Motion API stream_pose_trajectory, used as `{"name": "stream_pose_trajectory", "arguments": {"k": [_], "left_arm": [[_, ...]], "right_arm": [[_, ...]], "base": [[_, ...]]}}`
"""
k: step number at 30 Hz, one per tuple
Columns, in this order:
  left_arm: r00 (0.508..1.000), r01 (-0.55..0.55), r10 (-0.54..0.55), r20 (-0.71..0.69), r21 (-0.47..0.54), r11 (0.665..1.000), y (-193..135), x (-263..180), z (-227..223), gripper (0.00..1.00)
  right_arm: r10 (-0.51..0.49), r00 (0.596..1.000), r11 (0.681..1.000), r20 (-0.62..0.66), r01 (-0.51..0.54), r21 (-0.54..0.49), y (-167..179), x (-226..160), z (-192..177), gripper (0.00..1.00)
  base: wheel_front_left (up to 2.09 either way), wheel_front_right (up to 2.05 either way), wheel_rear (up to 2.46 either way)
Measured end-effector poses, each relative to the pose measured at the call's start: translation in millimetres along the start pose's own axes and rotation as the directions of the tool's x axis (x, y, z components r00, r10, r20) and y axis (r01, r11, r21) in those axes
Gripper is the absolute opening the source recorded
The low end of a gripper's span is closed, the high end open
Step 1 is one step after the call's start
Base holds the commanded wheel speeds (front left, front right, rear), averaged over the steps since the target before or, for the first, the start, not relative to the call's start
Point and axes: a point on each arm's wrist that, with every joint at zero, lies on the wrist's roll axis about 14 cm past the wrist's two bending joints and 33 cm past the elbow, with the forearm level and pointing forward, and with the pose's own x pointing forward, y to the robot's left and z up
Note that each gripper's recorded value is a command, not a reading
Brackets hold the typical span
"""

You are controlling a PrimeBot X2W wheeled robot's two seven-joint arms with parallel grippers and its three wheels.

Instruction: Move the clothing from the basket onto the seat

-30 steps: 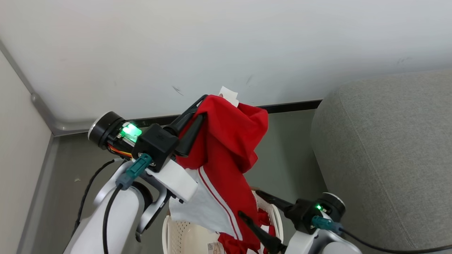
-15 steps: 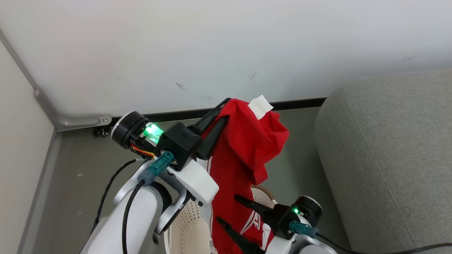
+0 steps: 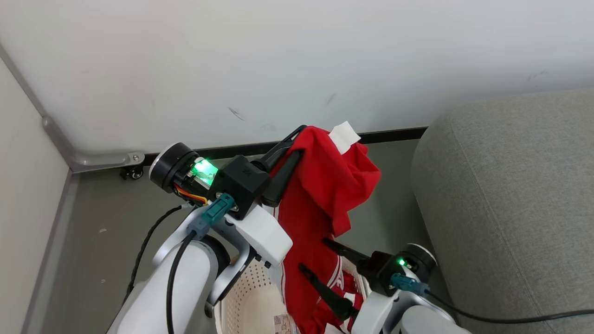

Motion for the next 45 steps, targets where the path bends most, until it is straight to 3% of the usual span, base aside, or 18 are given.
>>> {"name": "stream_pose_trajectory", "arguments": {"k": [10,21,34,45], "left_arm": [[0.998,-0.048,0.048,-0.038,0.006,0.999,13,-1,-10,0.0],[0.995,-0.085,0.087,-0.058,0.028,0.996,18,-1,-13,0.0],[0.995,-0.063,0.064,-0.072,0.029,0.998,5,2,-14,0.0],[0.995,-0.037,0.039,-0.088,0.021,0.999,-7,4,-15,0.0]], "right_arm": [[-0.1,0.995,0.995,0.013,0.1,-0.021,-42,-7,5,1.0],[0.033,0.999,0.999,-0.002,-0.033,0.002,18,-7,-8,1.0],[0.052,0.999,0.999,0.015,-0.052,-0.007,26,-3,-1,1.0],[-0.006,1.0,0.999,0.007,0.007,-0.05,-1,1,3,1.0]], "base": [[0.0,0.0,0.0],[0.0,0.0,0.0],[0.0,0.0,0.0],[0.0,0.0,0.0]]}}
